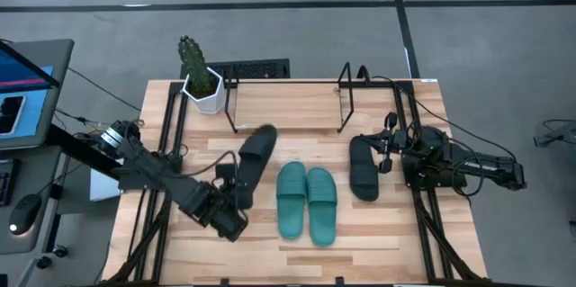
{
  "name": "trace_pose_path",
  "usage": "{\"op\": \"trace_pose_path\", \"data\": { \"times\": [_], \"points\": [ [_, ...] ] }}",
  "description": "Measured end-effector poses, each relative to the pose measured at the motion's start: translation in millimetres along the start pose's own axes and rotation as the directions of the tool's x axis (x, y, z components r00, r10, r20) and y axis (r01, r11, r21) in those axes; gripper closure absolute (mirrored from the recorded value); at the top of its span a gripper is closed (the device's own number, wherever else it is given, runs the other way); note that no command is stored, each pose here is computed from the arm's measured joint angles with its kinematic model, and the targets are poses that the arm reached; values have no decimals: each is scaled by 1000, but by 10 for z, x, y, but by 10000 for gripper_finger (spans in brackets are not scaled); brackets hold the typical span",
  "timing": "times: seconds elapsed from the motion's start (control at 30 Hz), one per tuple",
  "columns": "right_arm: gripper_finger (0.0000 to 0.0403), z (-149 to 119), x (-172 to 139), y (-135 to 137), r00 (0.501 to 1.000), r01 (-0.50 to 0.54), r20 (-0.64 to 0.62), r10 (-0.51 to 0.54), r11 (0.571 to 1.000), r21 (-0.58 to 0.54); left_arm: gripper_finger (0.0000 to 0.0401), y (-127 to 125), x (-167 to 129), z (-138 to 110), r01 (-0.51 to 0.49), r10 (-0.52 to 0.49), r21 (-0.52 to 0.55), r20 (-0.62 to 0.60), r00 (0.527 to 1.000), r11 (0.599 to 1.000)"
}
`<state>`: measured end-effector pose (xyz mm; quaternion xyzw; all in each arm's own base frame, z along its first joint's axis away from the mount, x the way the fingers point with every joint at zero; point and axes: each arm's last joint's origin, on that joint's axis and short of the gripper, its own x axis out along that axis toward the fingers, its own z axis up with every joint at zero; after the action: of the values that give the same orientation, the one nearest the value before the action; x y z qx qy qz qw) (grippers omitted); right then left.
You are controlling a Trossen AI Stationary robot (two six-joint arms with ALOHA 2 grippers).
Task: Pick and place slides into the shelf
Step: Put the left black slides on the shelf
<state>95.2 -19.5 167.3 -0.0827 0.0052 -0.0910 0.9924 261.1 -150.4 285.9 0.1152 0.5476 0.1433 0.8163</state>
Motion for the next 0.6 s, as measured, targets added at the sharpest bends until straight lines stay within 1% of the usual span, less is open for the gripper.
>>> {"op": "trace_pose_path", "data": {
  "times": [0.13, 0.33, 0.5, 0.6],
  "points": [
    [403, 0, 0, 0, 1000, 0, 0, 0, 1000, 0, 401, 270, -43, 189, -25, 25, -62, -7, 1000, 998],
    [403, 0, 0, 0, 1000, 0, 0, 0, 1000, 0, 401, 709, -50, 444, -29, 28, -109, -3, 1000, 994],
    [403, -1, 0, 0, 1000, 0, 0, 0, 1000, 0, 401, 1107, 67, 518, -69, 58, -169, -68, 996, 983],
    [403, 0, 0, 0, 1000, 0, 0, 0, 1000, 0, 401, 1341, 172, 532, -86, 66, -184, -110, 992, 979]
  ]
}}
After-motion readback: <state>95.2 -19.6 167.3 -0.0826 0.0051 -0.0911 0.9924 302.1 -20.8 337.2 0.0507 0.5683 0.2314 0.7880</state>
